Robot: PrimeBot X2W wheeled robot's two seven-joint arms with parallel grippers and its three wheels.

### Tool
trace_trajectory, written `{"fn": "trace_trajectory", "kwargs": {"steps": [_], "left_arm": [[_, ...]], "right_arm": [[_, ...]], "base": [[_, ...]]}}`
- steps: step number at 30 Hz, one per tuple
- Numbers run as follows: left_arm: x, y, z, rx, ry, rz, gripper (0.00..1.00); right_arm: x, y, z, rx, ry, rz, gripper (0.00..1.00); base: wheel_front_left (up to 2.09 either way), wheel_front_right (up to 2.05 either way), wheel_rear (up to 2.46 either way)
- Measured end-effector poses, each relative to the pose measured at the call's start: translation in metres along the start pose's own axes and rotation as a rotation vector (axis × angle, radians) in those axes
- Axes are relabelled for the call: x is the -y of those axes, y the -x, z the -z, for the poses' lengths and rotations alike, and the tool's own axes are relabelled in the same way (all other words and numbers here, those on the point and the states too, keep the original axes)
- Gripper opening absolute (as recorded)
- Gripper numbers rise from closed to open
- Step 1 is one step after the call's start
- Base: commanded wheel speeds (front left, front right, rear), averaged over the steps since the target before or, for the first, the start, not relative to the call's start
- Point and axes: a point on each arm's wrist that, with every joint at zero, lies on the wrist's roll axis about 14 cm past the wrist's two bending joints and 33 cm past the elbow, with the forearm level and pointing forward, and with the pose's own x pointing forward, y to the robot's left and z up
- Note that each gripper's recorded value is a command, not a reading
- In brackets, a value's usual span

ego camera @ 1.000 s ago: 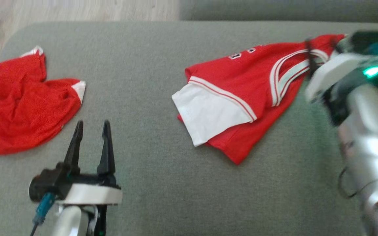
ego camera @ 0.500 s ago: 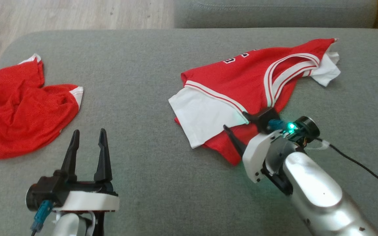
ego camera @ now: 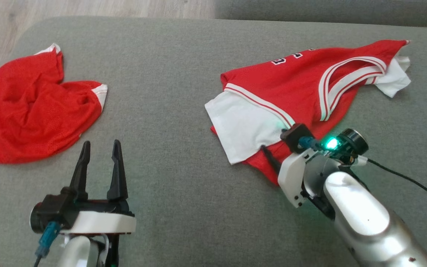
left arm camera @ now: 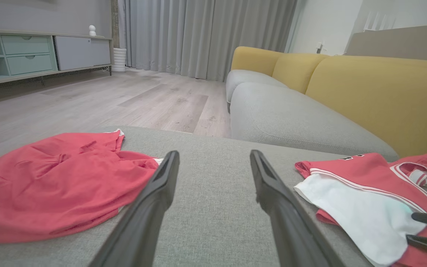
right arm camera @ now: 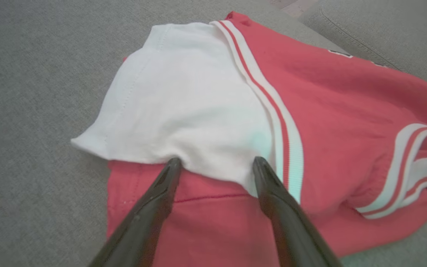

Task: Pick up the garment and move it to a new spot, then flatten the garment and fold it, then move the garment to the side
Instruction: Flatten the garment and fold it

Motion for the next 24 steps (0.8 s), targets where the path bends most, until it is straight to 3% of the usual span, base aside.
{"fn": "trace_trajectory", "kwargs": {"steps": [5,6,7,8,18,21,24], "left_arm": [[-0.002,-0.001,0.001,-0.003,0.002,-0.004,1.00],[-0.003,-0.002,0.000,0.000,0.002,-0.006,1.00],[-0.003,-0.003,-0.001,0.003,0.001,-0.007,1.00],[-0.004,-0.003,-0.002,0.006,0.001,-0.009,1.00],[-0.004,-0.001,-0.009,0.028,0.003,-0.010,1.00],[-0.002,0.000,-0.011,0.034,0.005,-0.006,1.00],[0.002,0.001,-0.010,0.032,0.009,0.004,1.00]], "right_arm": [[0.011,-0.011,-0.006,-0.008,0.001,0.021,0.98],[0.012,-0.013,-0.007,-0.008,-0.011,0.024,0.65],[0.013,-0.014,-0.008,-0.009,-0.020,0.025,0.21],[0.014,-0.016,-0.008,-0.011,-0.032,0.026,0.00],[0.031,0.000,-0.043,0.165,-0.190,0.078,0.00],[0.046,0.015,-0.038,0.188,-0.229,0.129,0.00],[0.095,0.062,0.006,0.125,-0.264,0.310,0.00]], "base": [[0.00,0.00,0.00],[0.00,0.00,0.00],[0.00,0.00,0.00],[0.00,0.00,0.00],[0.00,0.00,0.00],[0.00,0.00,0.00],[0.00,0.00,0.00]]}}
